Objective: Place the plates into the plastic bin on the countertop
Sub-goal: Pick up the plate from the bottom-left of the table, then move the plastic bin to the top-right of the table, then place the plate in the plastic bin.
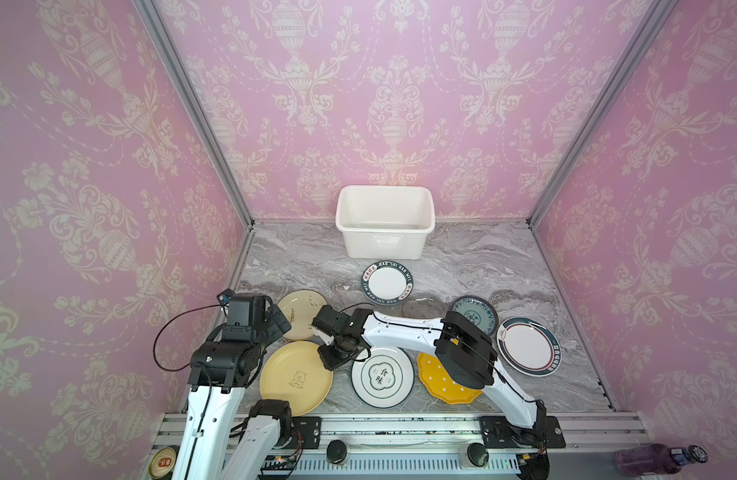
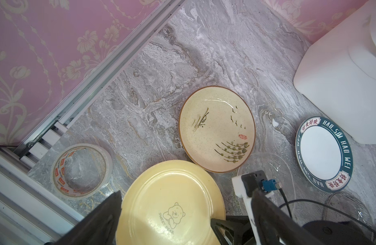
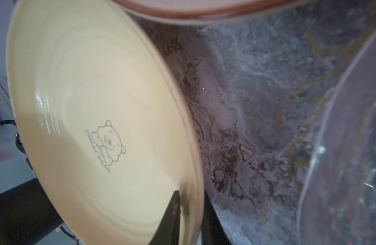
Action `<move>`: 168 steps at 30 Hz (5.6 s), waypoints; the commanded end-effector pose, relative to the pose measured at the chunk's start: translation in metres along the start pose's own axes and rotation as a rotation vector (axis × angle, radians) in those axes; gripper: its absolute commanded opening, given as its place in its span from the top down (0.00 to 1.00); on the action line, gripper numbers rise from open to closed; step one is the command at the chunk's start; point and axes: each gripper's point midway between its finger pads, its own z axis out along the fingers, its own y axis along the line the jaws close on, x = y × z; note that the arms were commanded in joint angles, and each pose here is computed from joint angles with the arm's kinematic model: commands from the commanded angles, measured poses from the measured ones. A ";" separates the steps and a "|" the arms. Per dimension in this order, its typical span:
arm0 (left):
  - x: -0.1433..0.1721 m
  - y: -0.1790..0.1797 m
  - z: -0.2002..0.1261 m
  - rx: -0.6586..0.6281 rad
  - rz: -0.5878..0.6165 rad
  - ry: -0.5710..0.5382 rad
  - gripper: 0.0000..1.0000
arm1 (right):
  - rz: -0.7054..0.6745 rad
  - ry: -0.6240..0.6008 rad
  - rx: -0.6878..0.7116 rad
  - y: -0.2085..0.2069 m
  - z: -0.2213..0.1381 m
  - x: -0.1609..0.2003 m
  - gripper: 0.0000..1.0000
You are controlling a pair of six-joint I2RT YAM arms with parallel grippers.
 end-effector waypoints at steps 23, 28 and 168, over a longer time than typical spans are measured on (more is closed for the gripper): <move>-0.047 -0.051 -0.031 0.302 -0.026 -0.222 0.01 | 0.002 -0.335 0.150 -0.018 -0.163 -0.071 1.00; -0.070 -0.075 -0.036 0.375 -0.068 -0.254 0.01 | 0.075 -0.398 0.177 -0.046 -0.217 -0.094 1.00; -0.097 -0.300 0.095 0.647 0.222 -0.057 0.03 | 0.765 -0.646 0.748 -0.427 -0.374 -0.049 1.00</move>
